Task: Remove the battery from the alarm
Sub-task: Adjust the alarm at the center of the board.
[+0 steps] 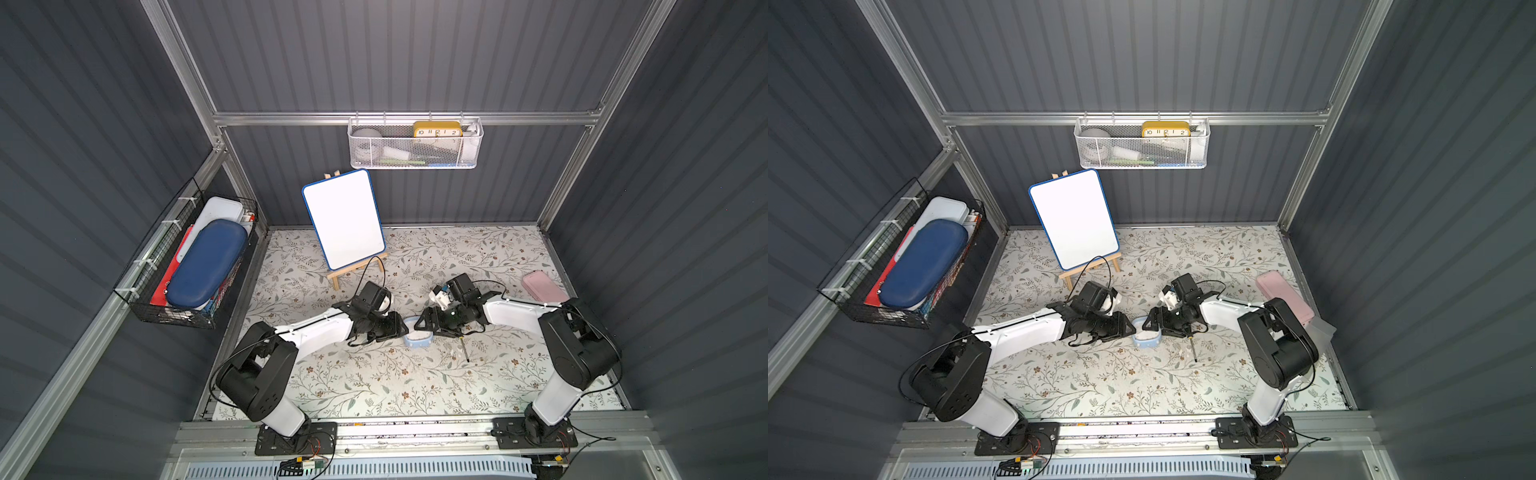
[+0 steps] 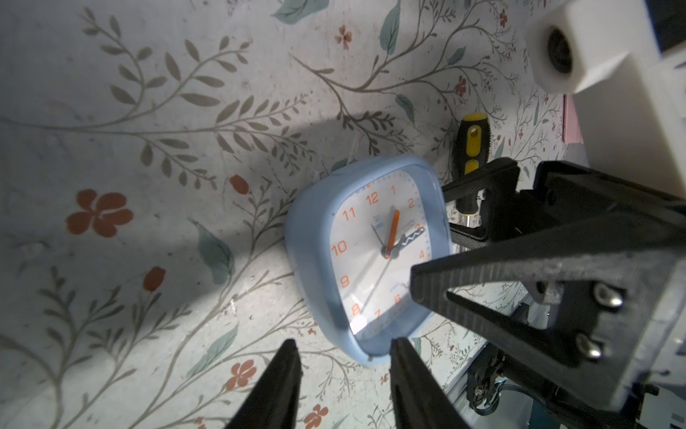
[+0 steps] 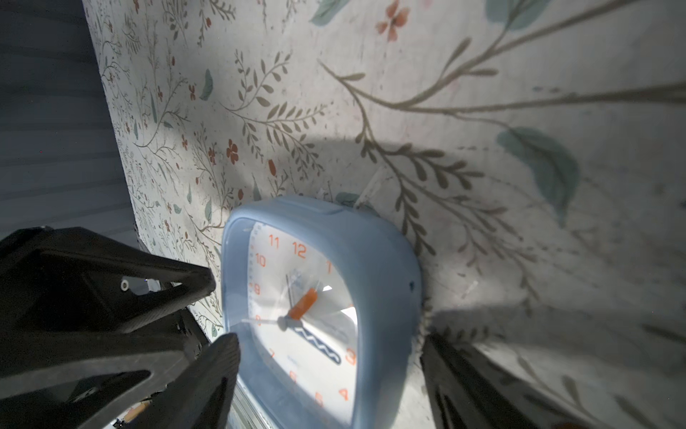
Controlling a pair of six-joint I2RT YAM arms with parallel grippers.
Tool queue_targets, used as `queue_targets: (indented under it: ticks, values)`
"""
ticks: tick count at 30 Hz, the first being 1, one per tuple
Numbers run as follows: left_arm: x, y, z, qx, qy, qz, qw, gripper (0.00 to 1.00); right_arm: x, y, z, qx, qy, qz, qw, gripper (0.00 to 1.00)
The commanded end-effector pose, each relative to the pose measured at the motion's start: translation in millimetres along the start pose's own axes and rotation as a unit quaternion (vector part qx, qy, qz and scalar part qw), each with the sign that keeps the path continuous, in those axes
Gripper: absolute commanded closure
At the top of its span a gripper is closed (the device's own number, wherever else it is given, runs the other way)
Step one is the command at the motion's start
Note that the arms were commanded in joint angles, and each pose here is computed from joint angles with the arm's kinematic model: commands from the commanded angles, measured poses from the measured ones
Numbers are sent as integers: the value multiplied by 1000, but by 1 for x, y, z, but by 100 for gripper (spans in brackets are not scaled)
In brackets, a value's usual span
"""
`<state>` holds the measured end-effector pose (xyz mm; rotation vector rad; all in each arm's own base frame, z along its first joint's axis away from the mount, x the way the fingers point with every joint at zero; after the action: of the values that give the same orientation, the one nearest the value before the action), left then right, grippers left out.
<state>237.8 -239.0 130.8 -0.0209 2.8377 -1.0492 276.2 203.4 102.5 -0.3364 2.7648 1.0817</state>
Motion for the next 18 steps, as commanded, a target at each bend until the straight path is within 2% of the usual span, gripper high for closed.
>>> queue_targets:
  ticks: [1, 11, 18]
  values:
    - [-2, -3, 7, 8, 13, 5, 1000, 56, 5, -5, 6, -11, 13, 11, 1000, 18]
    - [9, 22, 19, -23, 21, -10, 999, 67, 8, -6, 7, -16, 18, 14, 1000, 19]
    - [13, 35, 27, -44, 21, -15, 999, 71, 10, -4, 5, -16, 20, 11, 1000, 19]
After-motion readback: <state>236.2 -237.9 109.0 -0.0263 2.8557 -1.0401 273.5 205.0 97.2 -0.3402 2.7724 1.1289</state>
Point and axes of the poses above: each gripper's point midway between its finger pads, its own z axis out along the fingers, its own y axis along the line the jaws close on, x = y × z, the point moved 8 cm from there along -z, back along the fingers, and after that the axes turned 9 degrees about -z, right-handed, at the moved point
